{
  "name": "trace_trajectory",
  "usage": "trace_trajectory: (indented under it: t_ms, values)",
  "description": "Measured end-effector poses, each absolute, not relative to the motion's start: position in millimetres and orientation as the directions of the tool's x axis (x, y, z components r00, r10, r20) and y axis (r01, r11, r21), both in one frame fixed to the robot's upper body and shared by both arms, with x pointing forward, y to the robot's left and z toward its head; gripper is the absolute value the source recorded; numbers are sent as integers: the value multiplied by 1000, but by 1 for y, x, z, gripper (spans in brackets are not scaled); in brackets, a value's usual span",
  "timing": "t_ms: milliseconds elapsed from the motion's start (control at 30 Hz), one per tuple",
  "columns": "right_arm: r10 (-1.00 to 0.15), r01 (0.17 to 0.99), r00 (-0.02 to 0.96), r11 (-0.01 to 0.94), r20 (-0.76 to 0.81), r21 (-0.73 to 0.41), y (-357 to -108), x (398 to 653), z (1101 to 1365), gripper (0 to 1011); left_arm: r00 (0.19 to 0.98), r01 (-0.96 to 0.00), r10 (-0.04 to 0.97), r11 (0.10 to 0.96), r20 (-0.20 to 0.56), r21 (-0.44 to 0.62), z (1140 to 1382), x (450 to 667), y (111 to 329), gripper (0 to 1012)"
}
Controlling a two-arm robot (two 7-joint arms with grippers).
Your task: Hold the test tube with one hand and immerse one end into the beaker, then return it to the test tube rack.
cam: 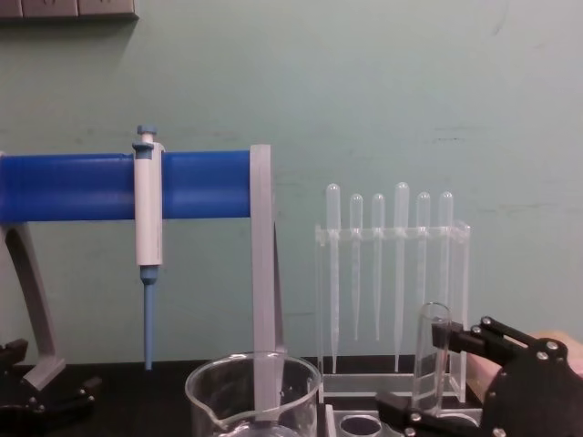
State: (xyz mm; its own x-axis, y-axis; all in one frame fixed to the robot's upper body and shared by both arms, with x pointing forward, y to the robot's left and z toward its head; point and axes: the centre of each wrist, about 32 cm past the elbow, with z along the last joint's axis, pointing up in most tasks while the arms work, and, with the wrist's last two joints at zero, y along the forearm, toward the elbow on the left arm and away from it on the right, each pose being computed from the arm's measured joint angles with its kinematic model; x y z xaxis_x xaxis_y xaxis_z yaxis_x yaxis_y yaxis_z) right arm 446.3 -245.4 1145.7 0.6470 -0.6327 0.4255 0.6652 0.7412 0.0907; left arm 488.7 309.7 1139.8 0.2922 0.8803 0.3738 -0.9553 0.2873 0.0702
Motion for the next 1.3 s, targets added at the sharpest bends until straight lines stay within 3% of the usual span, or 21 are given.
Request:
trace_trajectory:
  t_ms: [233,300,733,1067,1300]
  values:
    - [-650,677,643,730,404,96,-248,444,1142,734,292,-955,880,287,374,70,1140,489,310,1000]
    - [-652,677,645,729,398,98,-248,444,1141,629,292,-955,880,287,374,70,1140,489,310,1000]
    - [-654,665,660,737,369,116,-244,448,1141,237,292,-955,880,287,374,70,1140,489,310,1000]
    - [-675,674,646,724,357,150,-247,447,1152,224,292,-955,880,287,374,70,1140,489,310,1000]
    - [-720,690,645,693,255,211,-252,446,1166,224,292,-955,880,287,374,70,1140,489,310,1000]
